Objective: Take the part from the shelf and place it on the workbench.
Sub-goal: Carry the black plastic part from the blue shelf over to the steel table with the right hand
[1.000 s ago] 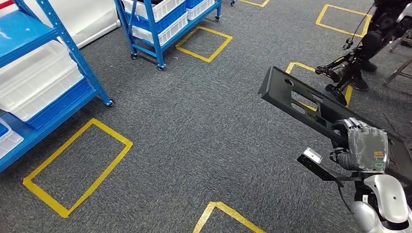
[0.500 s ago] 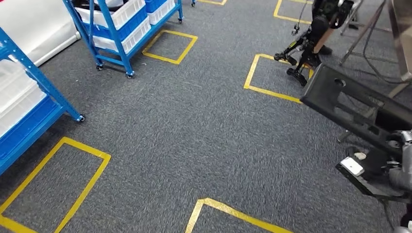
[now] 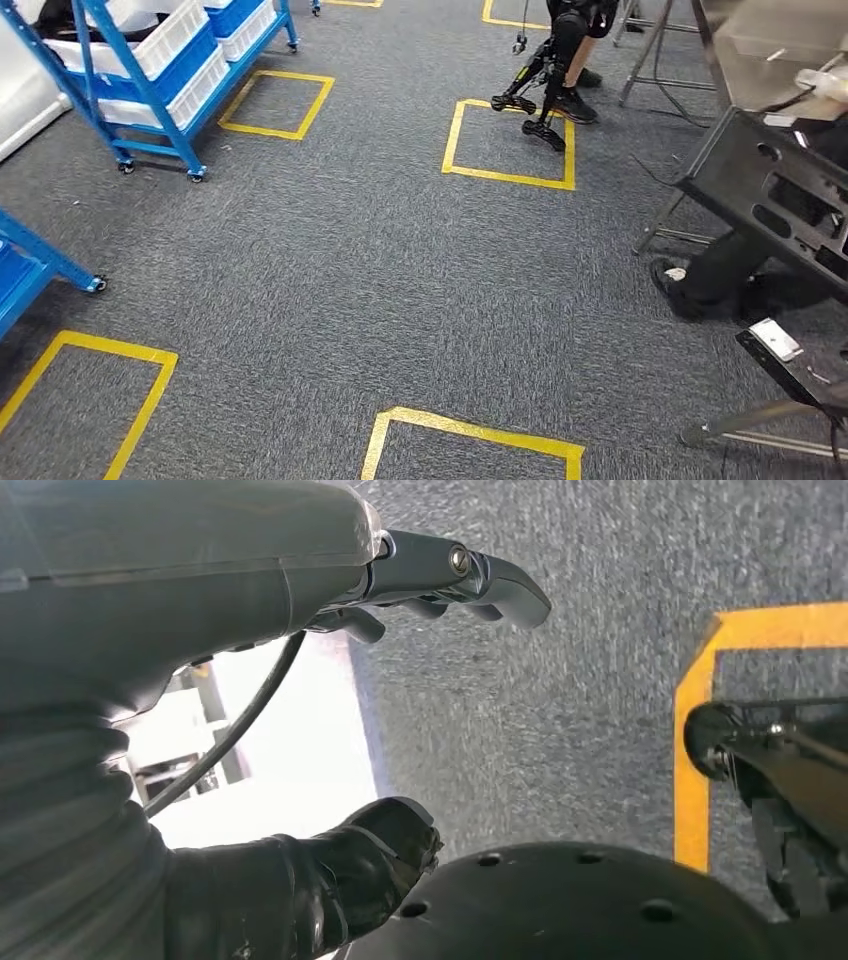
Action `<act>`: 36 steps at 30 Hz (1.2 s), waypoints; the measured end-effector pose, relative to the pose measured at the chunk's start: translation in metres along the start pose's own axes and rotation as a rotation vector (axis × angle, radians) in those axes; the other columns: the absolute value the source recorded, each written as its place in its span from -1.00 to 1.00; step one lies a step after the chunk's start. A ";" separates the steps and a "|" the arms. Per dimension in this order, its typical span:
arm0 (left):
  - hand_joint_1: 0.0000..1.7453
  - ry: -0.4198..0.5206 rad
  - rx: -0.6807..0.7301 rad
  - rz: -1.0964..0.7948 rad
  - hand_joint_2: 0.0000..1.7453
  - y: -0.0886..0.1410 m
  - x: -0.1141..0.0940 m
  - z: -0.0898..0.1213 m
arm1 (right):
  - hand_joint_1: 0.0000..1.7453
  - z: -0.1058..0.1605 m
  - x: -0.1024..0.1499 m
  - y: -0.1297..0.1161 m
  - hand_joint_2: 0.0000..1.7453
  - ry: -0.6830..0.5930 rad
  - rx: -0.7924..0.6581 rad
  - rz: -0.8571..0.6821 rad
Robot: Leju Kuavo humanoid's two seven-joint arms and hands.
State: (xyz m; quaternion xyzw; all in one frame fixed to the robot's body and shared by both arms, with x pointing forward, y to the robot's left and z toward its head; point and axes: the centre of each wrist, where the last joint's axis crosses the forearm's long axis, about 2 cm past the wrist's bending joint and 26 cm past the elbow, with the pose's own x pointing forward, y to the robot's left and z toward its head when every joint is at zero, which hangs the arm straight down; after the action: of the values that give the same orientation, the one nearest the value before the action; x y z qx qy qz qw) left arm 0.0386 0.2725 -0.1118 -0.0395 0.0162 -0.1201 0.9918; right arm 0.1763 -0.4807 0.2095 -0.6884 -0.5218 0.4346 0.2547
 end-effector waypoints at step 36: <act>-1.00 0.039 -0.028 0.017 1.00 -0.007 0.003 0.000 | 1.00 0.004 -0.002 0.009 1.00 0.055 0.030 -0.010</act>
State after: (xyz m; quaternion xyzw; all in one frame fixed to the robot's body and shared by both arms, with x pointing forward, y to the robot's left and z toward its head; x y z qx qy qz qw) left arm 0.0397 0.2655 -0.1114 -0.0511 0.0376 -0.1124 0.9916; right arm 0.1772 -0.4857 0.2009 -0.6936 -0.5114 0.4220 0.2816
